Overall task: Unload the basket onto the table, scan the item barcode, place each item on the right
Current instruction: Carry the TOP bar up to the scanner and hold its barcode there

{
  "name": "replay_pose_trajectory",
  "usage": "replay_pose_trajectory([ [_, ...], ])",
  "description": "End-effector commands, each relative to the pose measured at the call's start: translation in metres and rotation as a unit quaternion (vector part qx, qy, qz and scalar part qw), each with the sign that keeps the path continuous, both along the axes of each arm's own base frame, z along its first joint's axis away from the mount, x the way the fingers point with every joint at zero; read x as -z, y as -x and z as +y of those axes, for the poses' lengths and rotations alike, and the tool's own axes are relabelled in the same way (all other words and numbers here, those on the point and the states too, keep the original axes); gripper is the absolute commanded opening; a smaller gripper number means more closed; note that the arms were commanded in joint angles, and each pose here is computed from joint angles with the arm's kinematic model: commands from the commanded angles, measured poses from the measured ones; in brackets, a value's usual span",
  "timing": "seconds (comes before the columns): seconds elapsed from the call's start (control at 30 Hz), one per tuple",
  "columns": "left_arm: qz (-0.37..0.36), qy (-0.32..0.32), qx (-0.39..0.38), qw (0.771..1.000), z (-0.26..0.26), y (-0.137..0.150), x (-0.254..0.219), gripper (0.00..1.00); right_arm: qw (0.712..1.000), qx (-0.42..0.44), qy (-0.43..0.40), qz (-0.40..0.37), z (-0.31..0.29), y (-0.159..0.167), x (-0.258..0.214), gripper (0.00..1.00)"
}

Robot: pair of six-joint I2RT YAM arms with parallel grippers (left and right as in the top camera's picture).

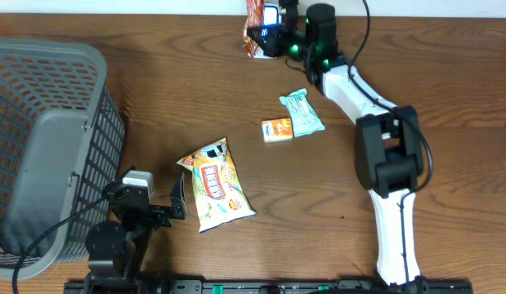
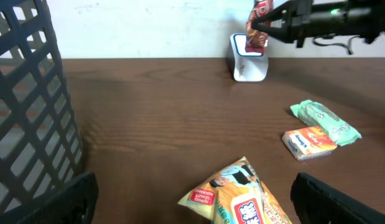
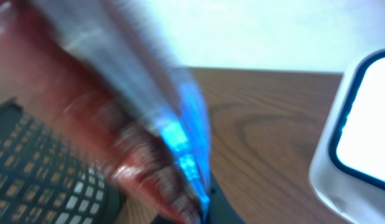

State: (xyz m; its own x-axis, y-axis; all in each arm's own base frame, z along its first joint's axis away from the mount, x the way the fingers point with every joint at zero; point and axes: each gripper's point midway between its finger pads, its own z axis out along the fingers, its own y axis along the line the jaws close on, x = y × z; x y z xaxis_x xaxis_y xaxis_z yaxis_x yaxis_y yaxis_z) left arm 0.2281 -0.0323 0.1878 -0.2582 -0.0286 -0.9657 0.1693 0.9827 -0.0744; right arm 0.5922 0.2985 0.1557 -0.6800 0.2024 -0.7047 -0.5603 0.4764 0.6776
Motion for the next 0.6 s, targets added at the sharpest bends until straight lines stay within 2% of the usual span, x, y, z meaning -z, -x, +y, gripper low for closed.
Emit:
replay_pose_trajectory([
  [0.0,-0.001,-0.007,-0.003,1.000,0.002,0.000,0.001,0.99,0.999,0.012,-0.015,0.031,-0.005,-0.020,0.006,0.01],
  [0.23,-0.001,-0.007,-0.003,1.000,0.002,0.000,0.001,0.99,0.999,0.020,-0.010,0.046,-0.008,-0.024,0.018,0.01],
  [0.57,-0.001,-0.007,-0.003,1.000,0.002,0.000,0.001,0.99,1.000,0.007,0.011,0.020,-0.005,-0.021,0.021,0.01],
])
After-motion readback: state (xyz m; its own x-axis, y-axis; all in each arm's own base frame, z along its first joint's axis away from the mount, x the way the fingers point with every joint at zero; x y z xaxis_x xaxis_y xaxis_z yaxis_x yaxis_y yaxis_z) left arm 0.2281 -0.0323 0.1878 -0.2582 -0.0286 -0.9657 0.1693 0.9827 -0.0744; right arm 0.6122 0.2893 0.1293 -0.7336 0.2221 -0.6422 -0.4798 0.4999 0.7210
